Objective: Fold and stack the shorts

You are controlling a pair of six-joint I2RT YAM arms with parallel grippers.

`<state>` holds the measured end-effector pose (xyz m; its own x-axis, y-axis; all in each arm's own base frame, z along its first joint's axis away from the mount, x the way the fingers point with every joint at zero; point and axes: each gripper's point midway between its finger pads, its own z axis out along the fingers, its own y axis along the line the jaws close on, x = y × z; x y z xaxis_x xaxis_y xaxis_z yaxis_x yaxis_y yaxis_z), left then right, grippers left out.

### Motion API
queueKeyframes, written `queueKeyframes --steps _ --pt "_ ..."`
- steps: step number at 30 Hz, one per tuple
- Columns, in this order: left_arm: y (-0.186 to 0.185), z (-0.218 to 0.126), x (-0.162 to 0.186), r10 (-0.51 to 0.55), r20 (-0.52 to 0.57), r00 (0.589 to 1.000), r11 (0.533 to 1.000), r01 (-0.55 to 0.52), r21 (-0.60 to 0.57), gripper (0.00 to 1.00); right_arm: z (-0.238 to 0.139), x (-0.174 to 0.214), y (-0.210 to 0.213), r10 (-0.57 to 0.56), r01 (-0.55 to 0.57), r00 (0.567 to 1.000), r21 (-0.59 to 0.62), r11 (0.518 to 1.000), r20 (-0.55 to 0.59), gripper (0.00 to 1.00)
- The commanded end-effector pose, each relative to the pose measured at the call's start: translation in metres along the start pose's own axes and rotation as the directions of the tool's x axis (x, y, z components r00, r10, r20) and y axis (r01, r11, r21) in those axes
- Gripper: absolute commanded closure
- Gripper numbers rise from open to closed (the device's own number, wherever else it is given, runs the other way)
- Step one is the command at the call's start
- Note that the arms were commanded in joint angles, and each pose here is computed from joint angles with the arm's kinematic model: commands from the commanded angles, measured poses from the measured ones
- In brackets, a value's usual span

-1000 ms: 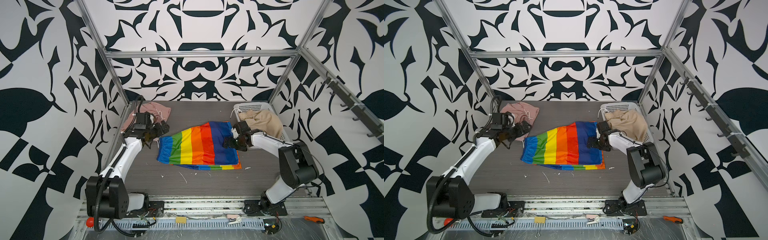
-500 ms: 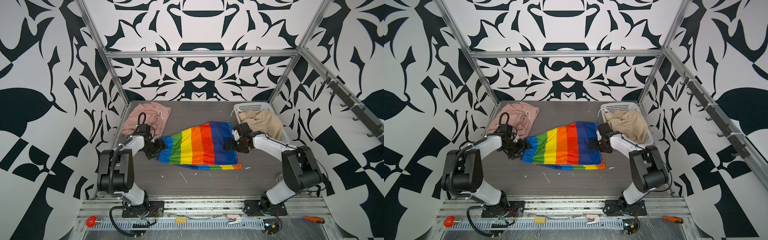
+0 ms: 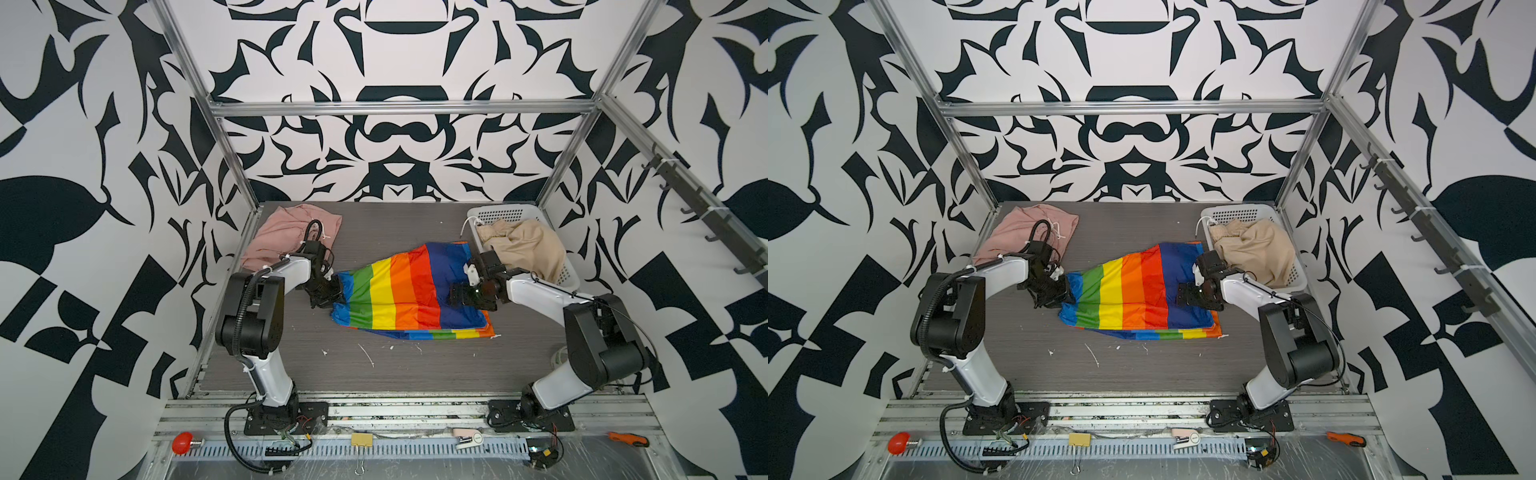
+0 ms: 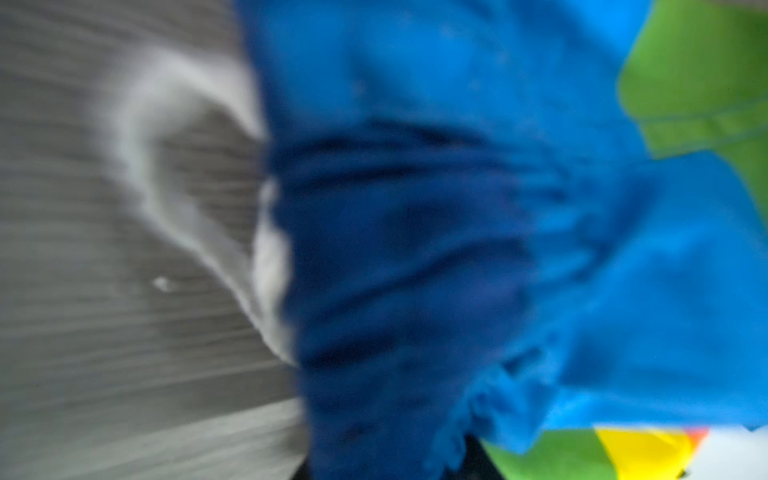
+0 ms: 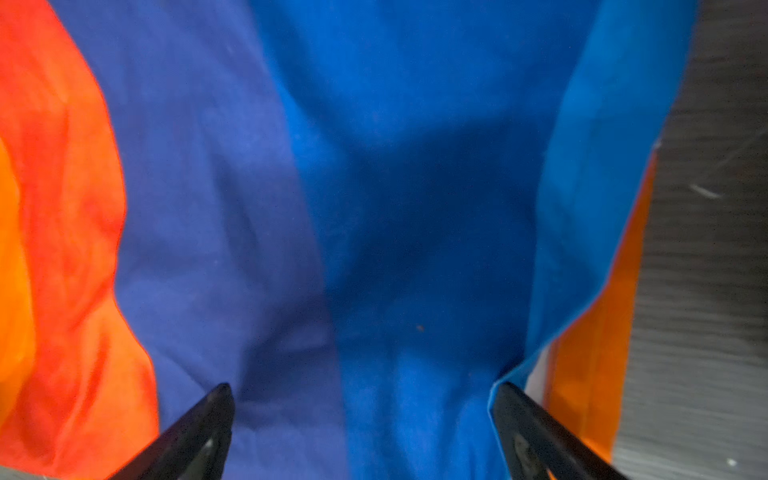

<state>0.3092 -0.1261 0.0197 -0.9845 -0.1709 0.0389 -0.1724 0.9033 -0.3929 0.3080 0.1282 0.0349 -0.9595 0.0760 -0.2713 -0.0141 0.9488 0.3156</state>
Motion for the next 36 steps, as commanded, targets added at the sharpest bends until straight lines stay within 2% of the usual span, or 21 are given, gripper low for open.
queueKeyframes --steps 1,2,3,7,15,19,23,28,33,36 --pt "0.022 0.016 0.029 0.023 -0.129 0.991 0.987 -0.043 -0.155 0.87 -0.006 -0.004 0.006 -0.01 0.011 1.0 -0.026 1.0 0.027 0.01" --pt "0.018 0.014 0.026 0.039 -0.124 0.992 0.985 -0.059 -0.162 0.96 -0.005 -0.003 0.006 -0.01 0.011 1.0 -0.026 1.0 0.027 0.01" --pt "0.015 0.011 0.023 0.05 -0.115 0.992 0.984 -0.069 -0.163 1.0 -0.006 -0.004 0.005 -0.009 0.01 0.999 -0.024 1.0 0.03 0.0" --pt "0.002 -0.011 0.001 0.102 -0.054 0.993 0.977 -0.11 -0.183 1.0 -0.006 -0.006 0.005 -0.007 0.008 0.999 -0.023 1.0 0.035 0.01" --pt "-0.011 -0.077 -0.035 0.214 0.036 0.976 0.929 -0.192 -0.316 1.0 -0.005 -0.012 0.008 0.026 -0.025 0.999 -0.027 0.999 0.031 0.01" --pt "-0.023 -0.109 -0.049 0.266 0.092 0.96 0.909 -0.218 -0.356 1.0 -0.022 -0.029 0.031 0.009 -0.004 0.996 -0.06 0.998 0.093 0.01" --pt "-0.038 -0.137 -0.063 0.334 0.151 0.931 0.881 -0.251 -0.401 1.0 -0.044 -0.054 0.075 -0.016 0.039 0.985 -0.128 0.991 0.172 0.0" --pt "-0.04 -0.128 -0.062 0.335 0.12 0.934 0.884 -0.268 -0.382 1.0 -0.034 -0.073 0.134 -0.136 0.153 0.972 -0.077 0.985 0.193 0.01" --pt "-0.023 -0.099 -0.049 0.314 0.056 0.948 0.886 -0.271 -0.375 1.0 -0.006 -0.076 0.169 -0.177 0.193 0.972 -0.094 0.977 0.152 0.0" --pt "-0.019 -0.078 -0.037 0.269 0.024 0.963 0.92 -0.25 -0.301 1.0 0.003 -0.073 0.174 -0.189 0.203 0.973 -0.094 0.975 0.135 0.01"
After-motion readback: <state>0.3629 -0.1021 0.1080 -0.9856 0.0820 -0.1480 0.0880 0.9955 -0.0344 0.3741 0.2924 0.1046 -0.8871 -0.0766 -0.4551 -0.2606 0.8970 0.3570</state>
